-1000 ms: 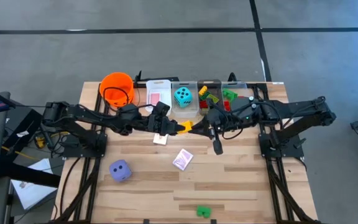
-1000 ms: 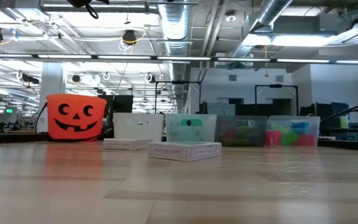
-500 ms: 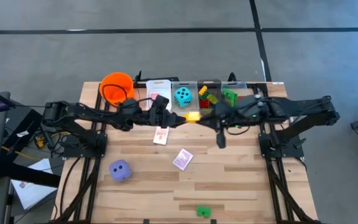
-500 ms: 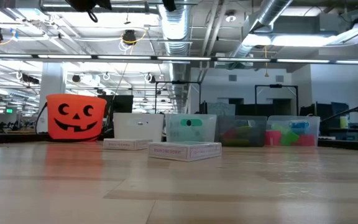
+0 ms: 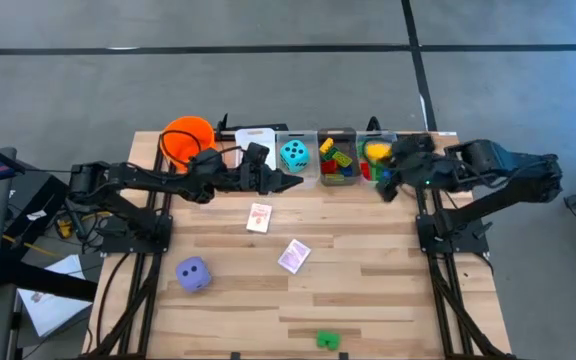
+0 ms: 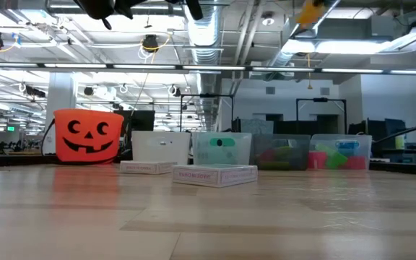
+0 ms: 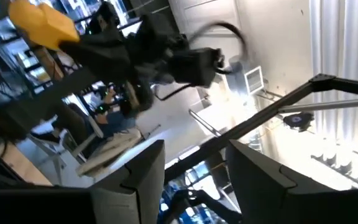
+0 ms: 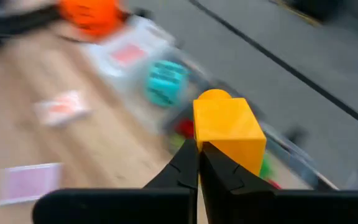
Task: Pick & Place Toys
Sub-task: Put the large yellow game piece into the right transparent bin
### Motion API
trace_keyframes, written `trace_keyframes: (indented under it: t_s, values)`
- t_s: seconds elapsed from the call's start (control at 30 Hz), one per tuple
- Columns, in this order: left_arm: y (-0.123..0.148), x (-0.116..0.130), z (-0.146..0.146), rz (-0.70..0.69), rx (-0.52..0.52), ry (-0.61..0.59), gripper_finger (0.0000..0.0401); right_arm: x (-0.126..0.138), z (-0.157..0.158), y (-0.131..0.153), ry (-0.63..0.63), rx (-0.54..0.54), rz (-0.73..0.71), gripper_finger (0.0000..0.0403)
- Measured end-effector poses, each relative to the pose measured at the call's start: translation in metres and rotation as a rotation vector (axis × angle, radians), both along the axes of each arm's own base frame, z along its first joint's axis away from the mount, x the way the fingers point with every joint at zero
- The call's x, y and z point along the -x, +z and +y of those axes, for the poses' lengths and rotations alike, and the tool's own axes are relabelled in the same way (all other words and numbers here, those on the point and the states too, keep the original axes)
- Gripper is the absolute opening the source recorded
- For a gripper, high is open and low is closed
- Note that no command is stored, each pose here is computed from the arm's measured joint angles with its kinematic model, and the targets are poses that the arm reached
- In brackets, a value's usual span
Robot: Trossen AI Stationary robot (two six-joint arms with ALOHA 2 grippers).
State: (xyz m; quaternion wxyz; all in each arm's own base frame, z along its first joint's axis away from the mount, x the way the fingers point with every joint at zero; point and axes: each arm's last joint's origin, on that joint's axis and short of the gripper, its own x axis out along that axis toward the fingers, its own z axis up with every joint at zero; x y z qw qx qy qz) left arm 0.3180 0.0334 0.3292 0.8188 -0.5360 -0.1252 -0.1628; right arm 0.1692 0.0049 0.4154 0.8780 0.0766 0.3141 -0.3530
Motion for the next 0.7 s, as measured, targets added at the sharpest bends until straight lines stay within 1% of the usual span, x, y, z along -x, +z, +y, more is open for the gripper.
trace_keyframes:
  t_s: [0.1, 0.17, 0.27, 0.4, 0.47, 0.57, 0.7]
  values:
    - [0.000, 0.000, 0.002, -0.005, -0.016, 0.047, 0.0165, 0.019, -0.010, -0.004, -0.134, 0.000, 0.059, 0.0001]
    - [0.000, 0.000, 0.003, -0.007, -0.020, 0.083, 0.0166, 0.026, -0.016, -0.005, -0.208, -0.005, 0.073, 0.0001]
    - [0.000, 0.000, 0.004, -0.008, -0.007, 0.123, 0.0166, 0.031, -0.023, -0.005, -0.273, -0.004, 0.073, 0.0001]
    - [0.000, 0.000, 0.005, -0.009, 0.013, 0.171, 0.0166, 0.029, -0.033, -0.009, -0.336, 0.040, 0.096, 0.0001]
    - [0.000, 0.000, 0.006, -0.008, 0.019, 0.184, 0.0166, 0.025, -0.038, -0.020, -0.369, 0.043, 0.105, 0.0001]
    - [0.000, 0.000, 0.006, -0.008, 0.021, 0.188, 0.0166, 0.024, -0.045, -0.044, -0.393, 0.040, 0.132, 0.0001]
    - [0.000, 0.000, 0.006, -0.008, 0.021, 0.190, 0.0164, 0.020, -0.055, -0.079, -0.353, -0.039, 0.069, 0.0001]
